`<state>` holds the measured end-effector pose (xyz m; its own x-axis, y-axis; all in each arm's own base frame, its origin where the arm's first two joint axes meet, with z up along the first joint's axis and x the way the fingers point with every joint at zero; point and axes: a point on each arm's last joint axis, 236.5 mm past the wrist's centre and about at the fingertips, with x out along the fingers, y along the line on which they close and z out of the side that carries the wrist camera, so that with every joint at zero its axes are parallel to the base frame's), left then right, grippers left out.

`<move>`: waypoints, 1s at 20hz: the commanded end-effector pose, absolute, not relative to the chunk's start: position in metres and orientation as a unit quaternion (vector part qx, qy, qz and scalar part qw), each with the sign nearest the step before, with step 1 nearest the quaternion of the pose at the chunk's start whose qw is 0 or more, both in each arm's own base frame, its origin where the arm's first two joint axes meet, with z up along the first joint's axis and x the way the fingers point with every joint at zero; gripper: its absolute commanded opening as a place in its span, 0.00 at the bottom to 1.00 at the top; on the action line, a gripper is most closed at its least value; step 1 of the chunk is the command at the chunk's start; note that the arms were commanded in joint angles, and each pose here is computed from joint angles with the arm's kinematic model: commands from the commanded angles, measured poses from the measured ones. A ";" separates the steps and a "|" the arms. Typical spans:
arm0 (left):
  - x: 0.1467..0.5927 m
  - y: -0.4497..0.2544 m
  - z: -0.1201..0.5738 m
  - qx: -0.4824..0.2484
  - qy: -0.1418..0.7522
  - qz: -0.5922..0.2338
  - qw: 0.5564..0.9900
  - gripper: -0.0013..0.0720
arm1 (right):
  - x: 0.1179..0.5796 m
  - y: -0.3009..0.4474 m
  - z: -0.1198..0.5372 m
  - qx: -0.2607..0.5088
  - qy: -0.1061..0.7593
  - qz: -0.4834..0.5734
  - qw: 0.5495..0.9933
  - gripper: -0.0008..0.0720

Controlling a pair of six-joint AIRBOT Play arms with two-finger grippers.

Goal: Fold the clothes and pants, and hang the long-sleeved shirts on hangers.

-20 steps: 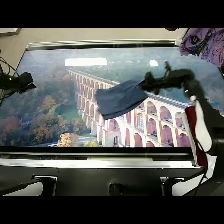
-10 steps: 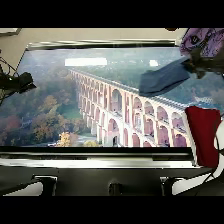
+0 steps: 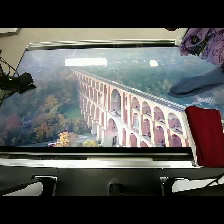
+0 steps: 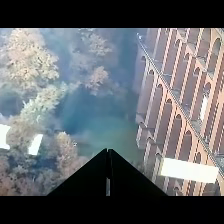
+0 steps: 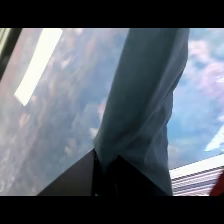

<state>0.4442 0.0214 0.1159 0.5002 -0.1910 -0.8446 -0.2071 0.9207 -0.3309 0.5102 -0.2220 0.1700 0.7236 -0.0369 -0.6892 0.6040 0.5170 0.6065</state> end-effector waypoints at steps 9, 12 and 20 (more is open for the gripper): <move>0.438 0.020 0.113 -0.198 0.512 0.003 0.836 0.05 | 0.406 -0.240 0.171 0.423 0.393 -0.347 0.740 0.05; 0.438 0.020 0.113 -0.199 0.512 0.003 0.836 0.05 | 0.371 -0.231 0.160 0.413 0.450 -0.375 0.697 0.05; 0.439 0.017 0.113 -0.202 0.512 -0.001 0.835 0.04 | 0.300 -0.254 0.164 0.341 0.491 -0.476 0.645 0.05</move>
<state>0.4383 0.0190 0.1131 0.4756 -0.2014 -0.8563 -0.2075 0.9202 -0.3318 0.3282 -0.2424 0.1615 0.1664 -0.2215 -0.9609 0.9338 0.3485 0.0814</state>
